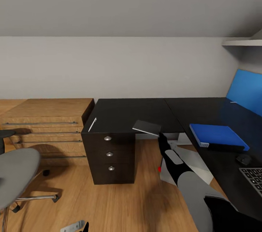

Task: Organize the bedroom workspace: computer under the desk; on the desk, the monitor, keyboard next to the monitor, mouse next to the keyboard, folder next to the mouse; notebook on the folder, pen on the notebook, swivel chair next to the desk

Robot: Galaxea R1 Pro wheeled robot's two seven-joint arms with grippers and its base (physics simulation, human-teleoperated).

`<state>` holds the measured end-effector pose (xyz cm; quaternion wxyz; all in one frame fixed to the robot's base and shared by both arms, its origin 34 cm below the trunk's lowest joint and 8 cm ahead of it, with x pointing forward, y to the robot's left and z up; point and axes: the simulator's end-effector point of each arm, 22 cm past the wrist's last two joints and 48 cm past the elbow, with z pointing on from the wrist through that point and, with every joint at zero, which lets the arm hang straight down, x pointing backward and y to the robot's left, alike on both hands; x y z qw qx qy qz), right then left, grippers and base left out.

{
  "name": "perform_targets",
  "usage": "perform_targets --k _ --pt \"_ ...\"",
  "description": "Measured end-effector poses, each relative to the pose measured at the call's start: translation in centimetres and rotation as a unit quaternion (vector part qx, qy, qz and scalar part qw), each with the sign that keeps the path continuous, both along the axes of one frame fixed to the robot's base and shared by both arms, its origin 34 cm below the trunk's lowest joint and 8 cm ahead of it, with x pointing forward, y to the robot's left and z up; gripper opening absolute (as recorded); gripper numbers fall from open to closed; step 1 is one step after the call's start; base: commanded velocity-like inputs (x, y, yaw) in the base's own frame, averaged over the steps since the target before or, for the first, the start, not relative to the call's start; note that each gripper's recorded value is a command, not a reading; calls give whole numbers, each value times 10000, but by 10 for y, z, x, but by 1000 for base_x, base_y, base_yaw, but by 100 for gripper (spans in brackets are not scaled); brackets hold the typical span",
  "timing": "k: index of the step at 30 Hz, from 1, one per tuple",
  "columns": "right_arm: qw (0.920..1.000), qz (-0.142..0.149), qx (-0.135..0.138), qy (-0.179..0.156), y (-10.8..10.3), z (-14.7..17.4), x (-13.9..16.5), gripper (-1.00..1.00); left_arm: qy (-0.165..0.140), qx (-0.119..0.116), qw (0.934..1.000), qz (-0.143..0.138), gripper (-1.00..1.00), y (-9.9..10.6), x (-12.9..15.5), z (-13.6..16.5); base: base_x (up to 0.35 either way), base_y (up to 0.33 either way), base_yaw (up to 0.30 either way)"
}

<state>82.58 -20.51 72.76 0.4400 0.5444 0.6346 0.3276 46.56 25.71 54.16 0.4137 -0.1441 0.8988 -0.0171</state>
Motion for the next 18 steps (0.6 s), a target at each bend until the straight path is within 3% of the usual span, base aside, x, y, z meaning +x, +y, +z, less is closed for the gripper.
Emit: perform_targets --k 12,18 --pt "9993 135 -20 -361 7 15 6 100 66 56 10000 -25 100 6 -7 -3 2 0 0" --pt "9987 349 123 -362 20 16 6 100 88 73 9999 -26 100 7 -9 -4 198 0 0"
